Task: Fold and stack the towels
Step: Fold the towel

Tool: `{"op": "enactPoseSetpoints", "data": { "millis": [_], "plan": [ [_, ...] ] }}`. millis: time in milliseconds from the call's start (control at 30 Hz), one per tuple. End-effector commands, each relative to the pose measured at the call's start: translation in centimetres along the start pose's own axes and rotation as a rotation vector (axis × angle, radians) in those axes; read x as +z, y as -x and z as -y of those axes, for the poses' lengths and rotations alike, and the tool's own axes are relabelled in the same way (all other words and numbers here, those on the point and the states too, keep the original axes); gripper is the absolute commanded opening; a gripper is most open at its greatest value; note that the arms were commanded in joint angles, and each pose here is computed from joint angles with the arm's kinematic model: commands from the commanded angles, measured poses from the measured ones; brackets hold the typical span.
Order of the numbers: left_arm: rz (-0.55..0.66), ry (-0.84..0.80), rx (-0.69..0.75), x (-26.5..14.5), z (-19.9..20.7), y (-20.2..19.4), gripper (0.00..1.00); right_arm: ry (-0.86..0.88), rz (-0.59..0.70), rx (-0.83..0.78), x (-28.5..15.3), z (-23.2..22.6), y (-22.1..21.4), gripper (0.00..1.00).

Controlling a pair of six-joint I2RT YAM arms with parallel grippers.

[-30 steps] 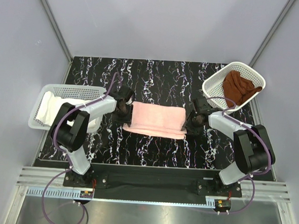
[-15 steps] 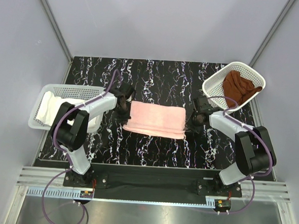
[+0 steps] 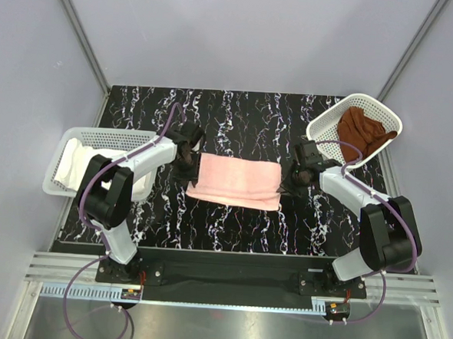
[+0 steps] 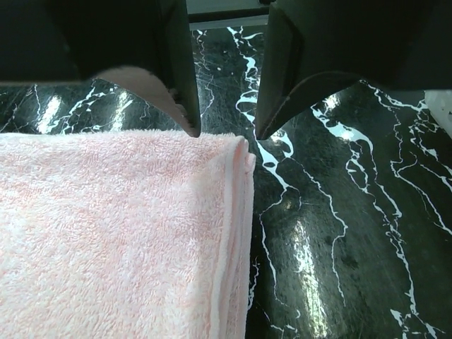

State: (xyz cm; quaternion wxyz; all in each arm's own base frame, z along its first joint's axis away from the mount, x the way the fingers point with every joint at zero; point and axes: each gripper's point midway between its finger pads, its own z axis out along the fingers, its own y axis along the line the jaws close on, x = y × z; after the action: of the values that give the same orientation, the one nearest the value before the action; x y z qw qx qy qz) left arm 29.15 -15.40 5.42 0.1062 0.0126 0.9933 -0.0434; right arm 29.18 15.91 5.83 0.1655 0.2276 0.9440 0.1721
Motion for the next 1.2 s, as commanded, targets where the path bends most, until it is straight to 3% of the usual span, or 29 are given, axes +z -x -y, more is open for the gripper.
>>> {"op": "enactPoseSetpoints", "data": {
  "millis": [0, 200, 500, 867, 1167],
  "plan": [
    [0.059, -0.026, -0.011, -0.3, 0.2, 1.0, 0.42, 0.049, 0.014, -0.007, -0.7, -1.1, 0.1, 0.04],
    [0.052, -0.02, -0.043, 1.4, -0.2, 1.2, 0.36, 0.053, 0.012, -0.014, -0.4, -1.1, 0.1, 0.04],
    [0.033, -0.068, -0.038, 1.2, 0.7, 1.6, 0.0, 0.06, 0.002, -0.02, -0.4, -1.3, 0.0, 0.03],
    [0.078, -0.004, -0.03, -4.1, -0.6, 2.1, 0.0, 0.09, -0.019, -0.053, -2.8, -2.5, 0.1, 0.02],
    [0.03, 0.055, -0.023, -1.6, -2.6, -0.9, 0.0, 0.107, -0.08, 0.014, -1.0, 0.2, -3.6, 0.03]
  ]
}}
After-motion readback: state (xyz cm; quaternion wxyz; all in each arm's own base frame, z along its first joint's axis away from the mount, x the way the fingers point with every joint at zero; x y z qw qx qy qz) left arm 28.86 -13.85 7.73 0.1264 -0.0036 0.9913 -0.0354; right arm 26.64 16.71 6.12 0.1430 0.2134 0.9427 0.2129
